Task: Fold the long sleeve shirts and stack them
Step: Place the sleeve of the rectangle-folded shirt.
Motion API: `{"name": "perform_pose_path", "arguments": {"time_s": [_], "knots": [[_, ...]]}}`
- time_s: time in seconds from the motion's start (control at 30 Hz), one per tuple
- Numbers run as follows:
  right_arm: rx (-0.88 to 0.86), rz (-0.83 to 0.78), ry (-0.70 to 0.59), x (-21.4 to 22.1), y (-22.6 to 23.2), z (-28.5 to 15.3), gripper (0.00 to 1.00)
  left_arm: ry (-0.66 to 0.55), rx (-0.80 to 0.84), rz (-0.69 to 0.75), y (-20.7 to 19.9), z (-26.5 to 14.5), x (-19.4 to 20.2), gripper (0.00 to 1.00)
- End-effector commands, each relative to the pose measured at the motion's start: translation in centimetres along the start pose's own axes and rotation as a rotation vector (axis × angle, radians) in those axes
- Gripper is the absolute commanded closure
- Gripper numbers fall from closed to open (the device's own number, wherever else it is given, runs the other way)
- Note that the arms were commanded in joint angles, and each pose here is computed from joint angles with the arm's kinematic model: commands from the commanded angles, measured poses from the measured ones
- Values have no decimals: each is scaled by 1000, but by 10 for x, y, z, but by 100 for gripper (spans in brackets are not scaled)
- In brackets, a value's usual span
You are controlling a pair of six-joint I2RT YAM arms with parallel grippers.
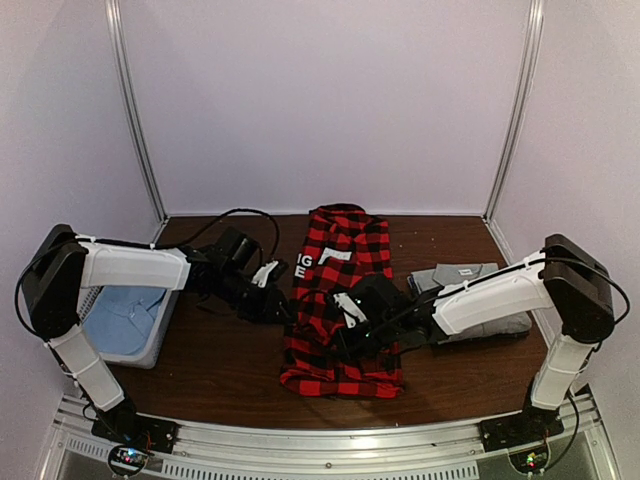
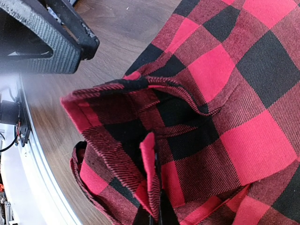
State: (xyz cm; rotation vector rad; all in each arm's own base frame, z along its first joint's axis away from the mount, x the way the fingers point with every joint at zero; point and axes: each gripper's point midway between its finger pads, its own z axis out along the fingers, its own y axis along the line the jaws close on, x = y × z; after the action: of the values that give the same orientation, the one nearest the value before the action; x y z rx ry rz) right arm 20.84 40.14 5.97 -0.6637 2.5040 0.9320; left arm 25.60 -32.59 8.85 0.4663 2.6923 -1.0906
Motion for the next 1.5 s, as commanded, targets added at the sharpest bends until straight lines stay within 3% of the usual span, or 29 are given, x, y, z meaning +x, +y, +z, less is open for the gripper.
{"name": "perform_pose_path", "arguments": {"time_s": [0.0,0.17,0.6,0.9,1.2,1.47], "knots": [[-4,-12,19,8,4,3,100,-29,53,9,-9,-3,-7,74],[0,-12,23,9,4,3,98,-12,93,-7,-10,2,0,74],[10,-31,-3,2,9,-13,64,23,130,0,-20,14,7,75],[-5,-59,-83,-31,29,-36,45,75,137,7,-23,29,22,75],[74,-54,-228,-110,3,-45,45,113,118,-13,-9,48,36,76],[24,94,-371,-190,-61,-43,64,130,81,-46,9,56,51,77]]}}
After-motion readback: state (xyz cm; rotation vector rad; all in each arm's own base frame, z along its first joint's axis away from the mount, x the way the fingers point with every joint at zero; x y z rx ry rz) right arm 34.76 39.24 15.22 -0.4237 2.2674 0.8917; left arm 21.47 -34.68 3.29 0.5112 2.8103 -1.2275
